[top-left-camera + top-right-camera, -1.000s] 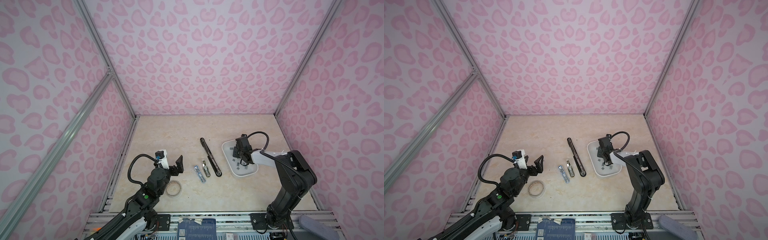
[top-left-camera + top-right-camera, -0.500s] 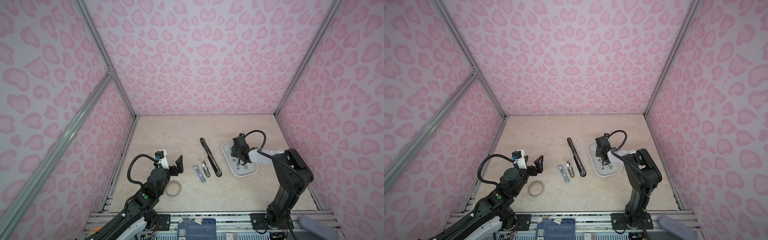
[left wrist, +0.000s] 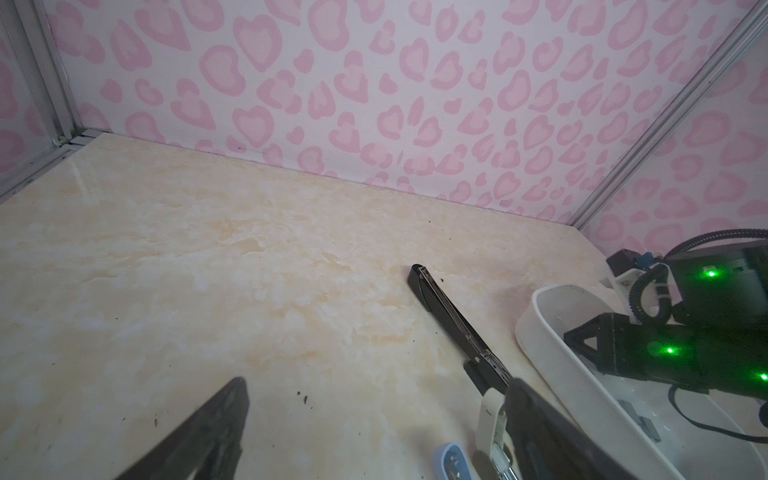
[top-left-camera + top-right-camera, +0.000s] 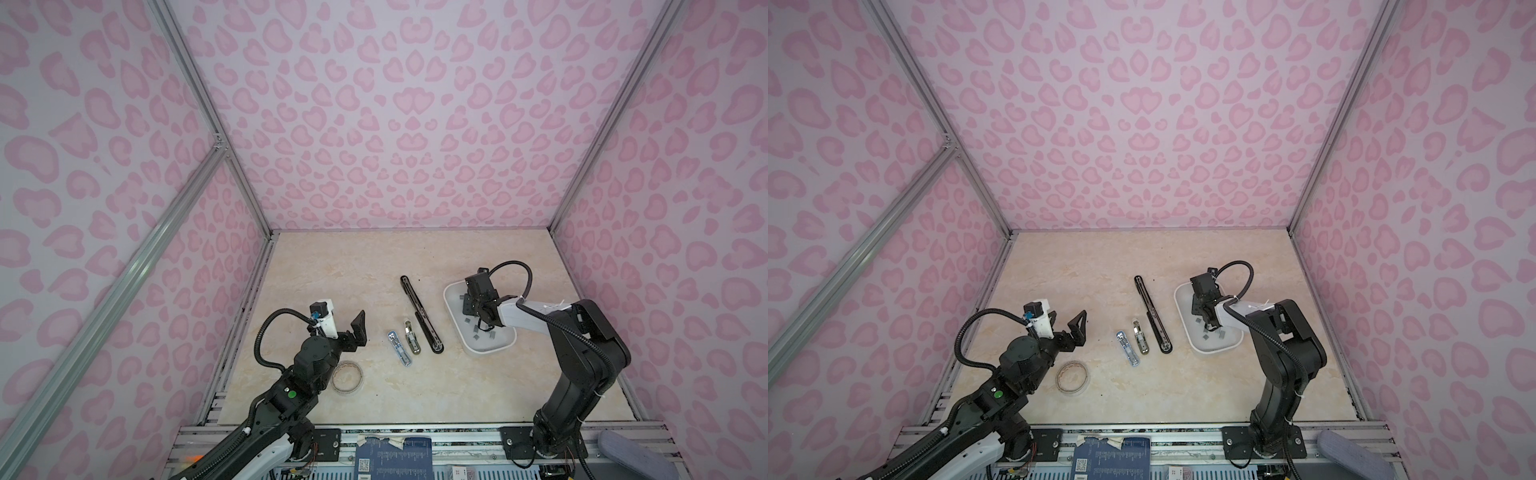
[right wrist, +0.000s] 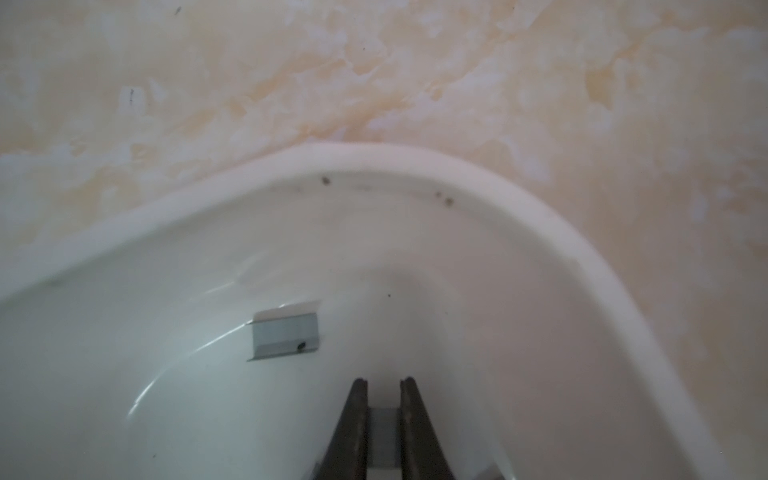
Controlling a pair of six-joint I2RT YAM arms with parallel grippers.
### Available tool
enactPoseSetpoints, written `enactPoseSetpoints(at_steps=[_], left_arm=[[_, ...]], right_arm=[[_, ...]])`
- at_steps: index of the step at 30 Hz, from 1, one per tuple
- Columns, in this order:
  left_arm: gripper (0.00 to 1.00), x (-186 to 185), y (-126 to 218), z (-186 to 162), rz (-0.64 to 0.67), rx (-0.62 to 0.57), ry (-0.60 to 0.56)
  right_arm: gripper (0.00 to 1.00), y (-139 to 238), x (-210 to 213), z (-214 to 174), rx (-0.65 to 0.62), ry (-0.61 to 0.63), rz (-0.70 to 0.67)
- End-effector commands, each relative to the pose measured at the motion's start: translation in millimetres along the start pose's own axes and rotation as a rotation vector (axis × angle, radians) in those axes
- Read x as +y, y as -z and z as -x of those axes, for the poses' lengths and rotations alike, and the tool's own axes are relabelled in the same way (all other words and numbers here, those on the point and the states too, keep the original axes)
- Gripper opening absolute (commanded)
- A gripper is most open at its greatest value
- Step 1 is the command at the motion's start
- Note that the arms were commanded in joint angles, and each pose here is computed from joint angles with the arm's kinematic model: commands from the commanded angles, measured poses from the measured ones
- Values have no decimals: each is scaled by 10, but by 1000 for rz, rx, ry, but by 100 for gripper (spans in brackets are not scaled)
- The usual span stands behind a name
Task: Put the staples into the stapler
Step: 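Lift the staple strip with the right gripper and carry it over the black stapler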
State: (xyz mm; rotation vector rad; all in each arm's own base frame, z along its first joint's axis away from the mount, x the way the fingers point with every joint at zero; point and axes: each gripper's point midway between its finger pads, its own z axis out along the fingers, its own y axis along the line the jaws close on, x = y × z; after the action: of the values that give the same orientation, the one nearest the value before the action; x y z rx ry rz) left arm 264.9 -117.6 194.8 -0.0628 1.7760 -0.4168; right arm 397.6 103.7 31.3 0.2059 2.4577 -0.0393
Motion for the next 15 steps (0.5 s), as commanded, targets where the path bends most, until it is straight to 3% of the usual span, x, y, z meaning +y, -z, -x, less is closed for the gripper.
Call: enactPoseSetpoints(at_steps=[1, 15], left_arm=[[97, -37, 10, 21, -22, -7, 3], [97, -117, 58, -65, -72, 60, 46]], right_arm=[[13, 127, 14, 25, -14, 20, 11], [11, 927, 519, 103, -165, 181, 127]])
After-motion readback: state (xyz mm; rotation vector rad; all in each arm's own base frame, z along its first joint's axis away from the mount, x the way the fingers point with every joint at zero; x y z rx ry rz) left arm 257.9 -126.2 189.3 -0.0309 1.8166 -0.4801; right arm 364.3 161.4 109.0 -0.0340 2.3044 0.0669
